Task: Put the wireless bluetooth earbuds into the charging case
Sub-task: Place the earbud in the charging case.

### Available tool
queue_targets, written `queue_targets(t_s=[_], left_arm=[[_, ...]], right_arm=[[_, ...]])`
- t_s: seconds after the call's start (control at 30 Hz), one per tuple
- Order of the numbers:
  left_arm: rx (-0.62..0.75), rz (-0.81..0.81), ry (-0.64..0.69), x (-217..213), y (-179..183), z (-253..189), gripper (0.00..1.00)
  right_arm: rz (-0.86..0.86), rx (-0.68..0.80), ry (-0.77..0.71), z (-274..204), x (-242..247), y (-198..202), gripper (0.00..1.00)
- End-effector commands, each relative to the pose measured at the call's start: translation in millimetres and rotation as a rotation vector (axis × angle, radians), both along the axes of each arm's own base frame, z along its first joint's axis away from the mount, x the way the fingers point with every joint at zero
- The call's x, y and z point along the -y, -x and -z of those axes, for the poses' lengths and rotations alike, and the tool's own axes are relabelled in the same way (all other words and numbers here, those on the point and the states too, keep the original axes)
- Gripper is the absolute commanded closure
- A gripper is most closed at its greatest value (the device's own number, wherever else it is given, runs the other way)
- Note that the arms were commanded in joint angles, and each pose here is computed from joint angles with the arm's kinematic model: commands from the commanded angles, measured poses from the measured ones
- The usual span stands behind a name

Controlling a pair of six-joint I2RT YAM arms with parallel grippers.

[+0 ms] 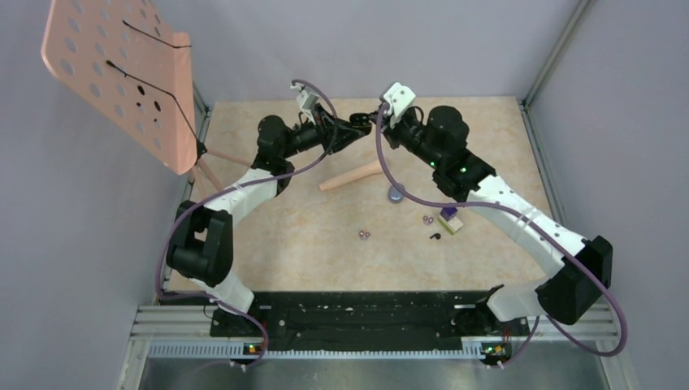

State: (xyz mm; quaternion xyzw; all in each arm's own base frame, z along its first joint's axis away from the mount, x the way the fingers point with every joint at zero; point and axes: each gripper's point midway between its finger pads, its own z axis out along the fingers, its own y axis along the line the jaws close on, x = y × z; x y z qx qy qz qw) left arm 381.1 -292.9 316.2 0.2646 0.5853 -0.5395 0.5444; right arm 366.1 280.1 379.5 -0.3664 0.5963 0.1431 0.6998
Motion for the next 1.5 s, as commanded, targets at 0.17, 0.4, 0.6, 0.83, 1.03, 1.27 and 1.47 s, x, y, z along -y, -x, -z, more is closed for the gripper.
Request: queue_targets(t_s=[0.17, 0.4, 0.6, 0.83, 1.03, 1.27, 1.47], left_arm=[[0.261, 0.051, 0.049, -6.5, 38.6, -40.9, 1.0], [0.272, 0.041, 0.065, -8.2, 39.0, -42.7, 1.0], [0.259, 0.014, 0.078, -11.1, 35.6, -44.7, 1.0], [0.265, 0.011, 0.078, -11.8, 36.2, -45.8, 1.0], [0.254, -0.002, 0.082, -14.1, 34.4, -46.0, 1.0], [0.253, -0.006, 0.084, -15.8, 33.6, -48.2, 1.0], [0.25, -0.009, 0.084, -16.1, 33.1, -48.0, 1.0]], right_arm=[[0.01, 0.098, -0.024, -39.2, -29.6, 4.2, 1.0], [0.017, 0.148, 0.028, -36.7, -41.5, 5.3, 1.0], [-0.012, 0.197, 0.088, -30.2, -46.8, 14.3, 1.0], [-0.015, 0.208, 0.126, -21.2, -47.9, 17.0, 1.0], [0.003, 0.214, 0.138, -20.7, -43.4, 16.1, 1.0], [-0.013, 0.213, 0.163, -11.3, -44.3, 17.8, 1.0], [-0.046, 0.202, 0.18, -5.4, -48.3, 21.2, 1.0]])
